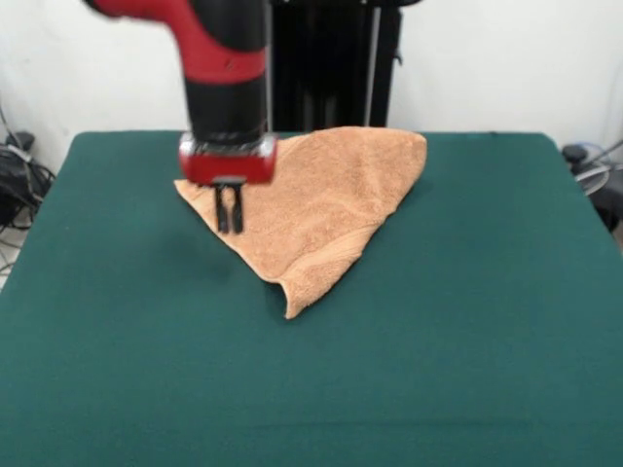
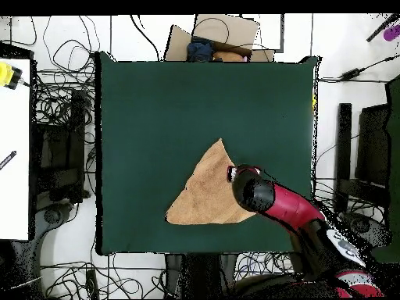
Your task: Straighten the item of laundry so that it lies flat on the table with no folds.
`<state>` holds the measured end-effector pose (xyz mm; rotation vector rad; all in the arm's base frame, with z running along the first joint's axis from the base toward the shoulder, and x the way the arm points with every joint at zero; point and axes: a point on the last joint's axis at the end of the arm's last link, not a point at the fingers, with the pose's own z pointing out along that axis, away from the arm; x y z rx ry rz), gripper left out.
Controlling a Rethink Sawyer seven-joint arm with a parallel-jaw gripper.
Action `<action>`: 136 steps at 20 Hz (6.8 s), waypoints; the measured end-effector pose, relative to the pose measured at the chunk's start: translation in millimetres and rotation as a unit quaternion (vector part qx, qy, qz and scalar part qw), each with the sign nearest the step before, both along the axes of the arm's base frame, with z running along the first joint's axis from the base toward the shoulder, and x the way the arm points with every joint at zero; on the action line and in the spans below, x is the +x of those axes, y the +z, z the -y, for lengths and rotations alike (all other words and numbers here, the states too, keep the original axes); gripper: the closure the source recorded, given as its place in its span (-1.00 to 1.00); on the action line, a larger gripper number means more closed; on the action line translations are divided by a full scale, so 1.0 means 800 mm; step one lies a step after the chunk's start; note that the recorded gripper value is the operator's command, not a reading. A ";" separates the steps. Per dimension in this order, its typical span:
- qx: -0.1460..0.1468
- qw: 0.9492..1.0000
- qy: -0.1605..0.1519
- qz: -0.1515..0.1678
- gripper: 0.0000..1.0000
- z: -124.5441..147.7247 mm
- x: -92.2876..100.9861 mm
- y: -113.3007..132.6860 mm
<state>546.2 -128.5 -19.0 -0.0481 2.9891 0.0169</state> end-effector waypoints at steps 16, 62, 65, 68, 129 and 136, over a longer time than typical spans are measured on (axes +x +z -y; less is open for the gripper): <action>-0.002 0.999 0.035 0.041 -1.00 0.004 -0.026 -0.050; 0.005 0.989 0.137 -0.054 -1.00 -0.111 0.013 0.057; 0.006 0.991 0.127 -0.033 -1.00 -0.107 0.010 0.031; 0.008 0.992 0.121 -0.019 -1.00 -0.109 0.004 0.005; 0.028 0.988 0.086 -0.129 1.00 -0.054 0.062 0.099; 0.019 0.988 0.085 -0.125 1.00 -0.037 0.116 0.130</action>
